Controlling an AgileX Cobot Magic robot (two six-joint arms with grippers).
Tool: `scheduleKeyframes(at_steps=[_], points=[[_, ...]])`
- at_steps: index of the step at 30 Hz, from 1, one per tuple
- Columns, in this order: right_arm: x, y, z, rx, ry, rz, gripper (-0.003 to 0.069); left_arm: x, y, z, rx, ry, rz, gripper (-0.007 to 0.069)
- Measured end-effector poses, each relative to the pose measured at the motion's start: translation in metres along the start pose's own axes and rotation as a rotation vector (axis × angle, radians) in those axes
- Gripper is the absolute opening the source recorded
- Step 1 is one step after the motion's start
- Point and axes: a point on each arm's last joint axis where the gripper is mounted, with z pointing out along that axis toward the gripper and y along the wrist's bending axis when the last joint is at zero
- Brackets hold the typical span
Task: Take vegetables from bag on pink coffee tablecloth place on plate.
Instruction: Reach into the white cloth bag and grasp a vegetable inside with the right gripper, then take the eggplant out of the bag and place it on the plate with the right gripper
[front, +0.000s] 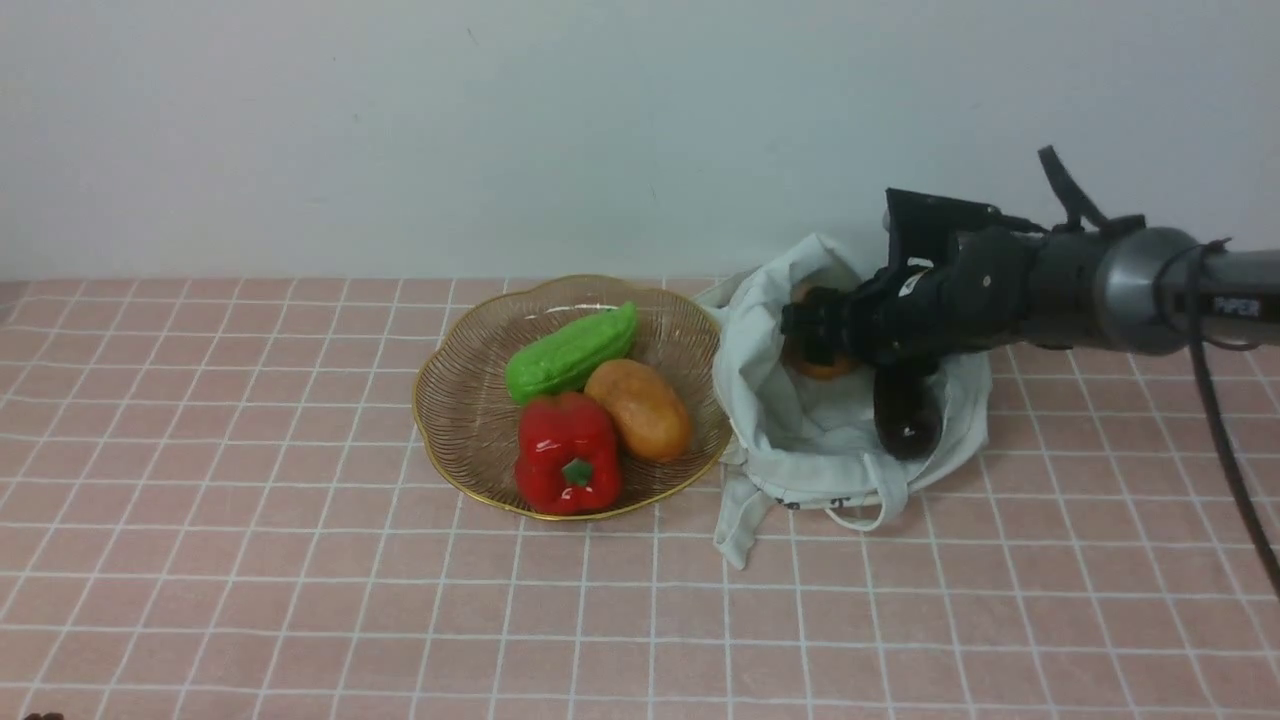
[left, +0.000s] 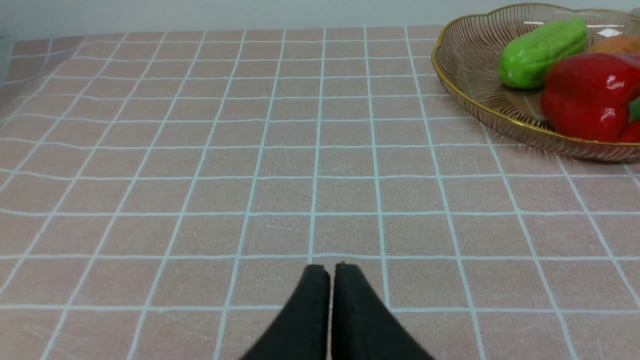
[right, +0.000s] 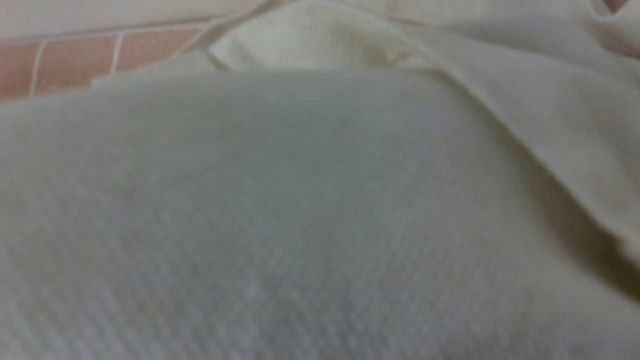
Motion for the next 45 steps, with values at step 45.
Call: scheduleKeyframes(at_steps=[45], points=[[0.008, 0.150, -0.034, -0.286, 0.164, -0.492, 0.0486, 0.000, 0.000, 0.000, 0.000, 0.000, 0.000, -0.0005]])
